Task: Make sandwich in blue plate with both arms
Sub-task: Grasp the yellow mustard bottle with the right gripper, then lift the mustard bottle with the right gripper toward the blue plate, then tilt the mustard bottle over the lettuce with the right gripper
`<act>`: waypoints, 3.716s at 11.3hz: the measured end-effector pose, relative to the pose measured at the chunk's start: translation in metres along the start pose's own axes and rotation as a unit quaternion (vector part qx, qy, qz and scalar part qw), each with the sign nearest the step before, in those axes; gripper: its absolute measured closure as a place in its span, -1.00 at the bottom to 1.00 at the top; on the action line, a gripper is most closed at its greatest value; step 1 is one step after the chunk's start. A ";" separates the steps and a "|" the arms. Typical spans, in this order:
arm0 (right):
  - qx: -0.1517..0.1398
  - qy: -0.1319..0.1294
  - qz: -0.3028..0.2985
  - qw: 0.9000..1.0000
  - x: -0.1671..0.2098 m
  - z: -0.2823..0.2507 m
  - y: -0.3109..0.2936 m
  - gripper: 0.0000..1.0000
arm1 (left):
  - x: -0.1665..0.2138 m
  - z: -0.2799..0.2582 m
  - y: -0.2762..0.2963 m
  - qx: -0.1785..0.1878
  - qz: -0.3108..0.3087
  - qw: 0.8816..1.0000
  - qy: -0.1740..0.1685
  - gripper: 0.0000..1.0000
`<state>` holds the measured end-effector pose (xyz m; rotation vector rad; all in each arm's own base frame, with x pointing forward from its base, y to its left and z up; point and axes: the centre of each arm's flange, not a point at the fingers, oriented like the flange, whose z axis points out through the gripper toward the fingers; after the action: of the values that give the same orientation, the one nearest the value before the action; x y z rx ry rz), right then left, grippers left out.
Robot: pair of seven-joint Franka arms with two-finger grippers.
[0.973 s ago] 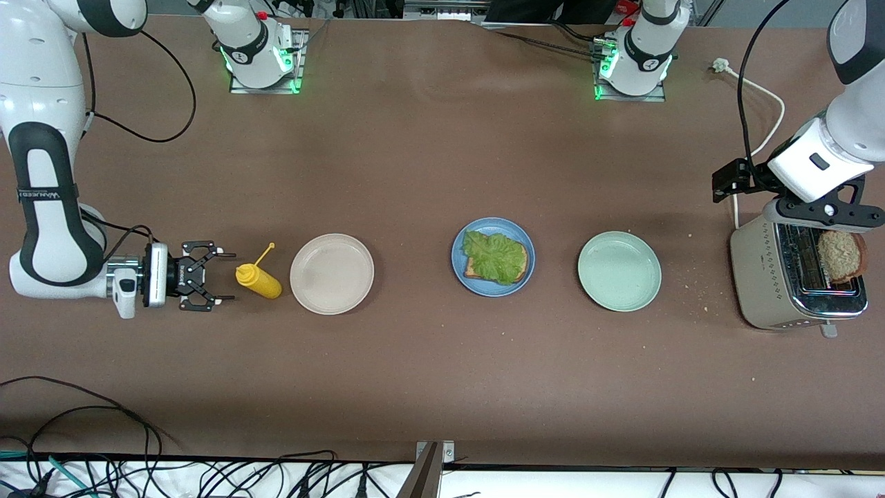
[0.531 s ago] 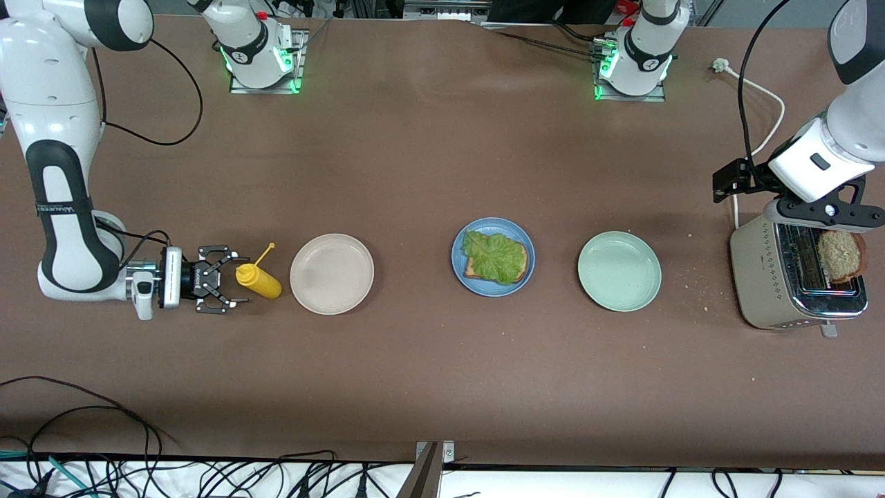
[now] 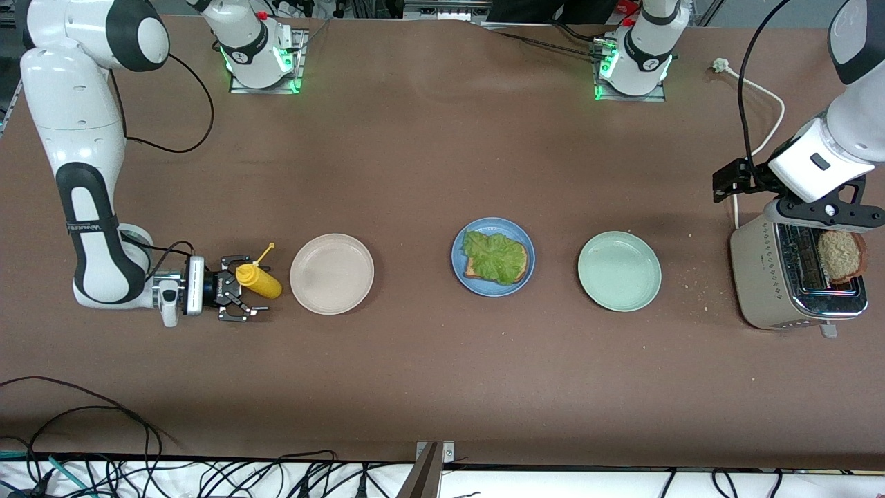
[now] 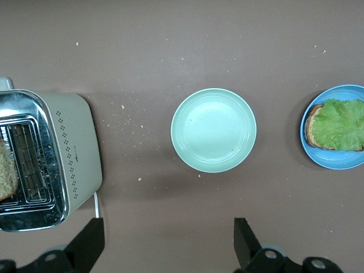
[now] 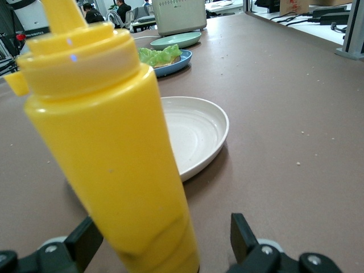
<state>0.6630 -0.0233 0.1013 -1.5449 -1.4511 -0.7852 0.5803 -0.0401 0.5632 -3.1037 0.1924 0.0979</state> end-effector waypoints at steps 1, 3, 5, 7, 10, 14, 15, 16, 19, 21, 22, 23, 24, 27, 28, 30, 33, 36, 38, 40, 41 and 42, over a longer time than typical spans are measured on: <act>-0.002 0.002 -0.001 1.000 0.002 0.002 0.002 -0.89 | 0.000 0.000 0.000 0.000 0.000 1.000 0.000 -1.00; -0.005 0.006 -0.001 1.000 0.003 0.003 0.003 -0.30 | 0.000 0.000 0.000 0.000 0.000 1.000 0.000 -1.00; -0.006 0.006 -0.001 1.000 0.003 0.003 0.003 0.09 | 0.000 0.000 -0.001 0.000 -0.001 1.000 0.000 -1.00; -0.008 0.005 -0.002 1.000 0.003 0.002 0.004 0.38 | 0.000 0.000 -0.002 0.000 -0.001 1.000 0.000 -1.00; -0.018 -0.003 -0.003 1.000 0.013 -0.003 0.013 0.61 | 0.000 0.000 -0.002 0.000 -0.002 1.000 0.000 -1.00; -0.022 -0.085 0.016 0.996 0.078 -0.016 0.029 0.67 | 0.000 0.000 -0.003 0.000 -0.002 1.000 0.000 -1.00; -0.023 -0.115 0.025 0.993 0.106 -0.018 0.031 0.68 | 0.000 0.000 -0.003 0.000 -0.002 1.000 0.000 -1.00; -0.027 -0.146 0.034 0.988 0.133 -0.017 0.032 0.68 | 0.000 0.000 -0.003 0.000 -0.002 1.000 0.000 -1.00; -0.045 -0.256 0.080 0.962 0.202 0.005 0.029 0.68 | 0.000 0.000 -0.002 0.000 -0.002 1.000 0.000 -1.00; -0.060 -0.313 0.103 0.942 0.235 0.029 0.023 0.68 | 0.000 0.000 -0.002 0.000 -0.002 1.000 0.000 -1.00; -0.066 -0.342 0.107 0.931 0.247 0.044 0.020 0.68 | 0.000 0.000 -0.002 0.000 -0.002 1.000 0.000 -1.00; -0.072 -0.367 0.112 0.921 0.259 0.059 0.016 0.68 | 0.000 0.000 -0.002 0.000 -0.002 1.000 0.000 -1.00; -0.077 -0.390 0.116 0.910 0.270 0.076 0.012 0.68 | 0.000 0.000 -0.002 0.000 -0.002 1.000 0.000 -1.00; -0.097 -0.488 0.102 0.861 0.316 0.145 -0.013 0.68 | 0.000 0.000 -0.003 0.000 -0.002 1.000 0.000 -1.00; -0.110 -0.523 0.098 0.839 0.334 0.169 -0.025 0.68 | 0.000 0.000 -0.003 0.000 -0.002 1.000 0.000 -1.00; -0.124 -0.567 0.102 0.808 0.365 0.211 -0.050 0.68 | 0.000 0.000 -0.003 0.000 -0.002 1.000 0.000 -1.00; -0.146 -0.621 0.107 0.763 0.397 0.253 -0.086 0.68 | 0.000 0.000 -0.003 0.000 -0.002 1.000 -0.001 -1.00; -0.175 -0.668 0.092 0.718 0.409 0.315 -0.129 0.68 | 0.000 0.000 -0.003 0.000 -0.002 1.000 -0.001 -1.00; -0.201 -0.703 0.073 0.678 0.407 0.371 -0.160 0.68 | 0.000 0.002 -0.003 0.000 -0.003 1.000 -0.002 -1.00; -0.224 -0.730 0.057 0.643 0.395 0.414 -0.177 0.68 | 0.001 0.002 -0.004 0.000 -0.003 1.000 -0.003 -1.00; -0.234 -0.743 0.043 0.626 0.385 0.427 -0.177 0.68 | 0.001 0.002 -0.004 0.000 -0.003 1.000 -0.003 -1.00; -0.242 -0.755 0.028 0.608 0.376 0.435 -0.174 0.68 | 0.001 0.002 -0.004 0.000 -0.003 1.000 -0.003 -1.00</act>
<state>0.4934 0.5277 0.2713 -2.9349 -2.3296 0.5888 0.5814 -0.0365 0.5609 -3.1044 0.1828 0.1063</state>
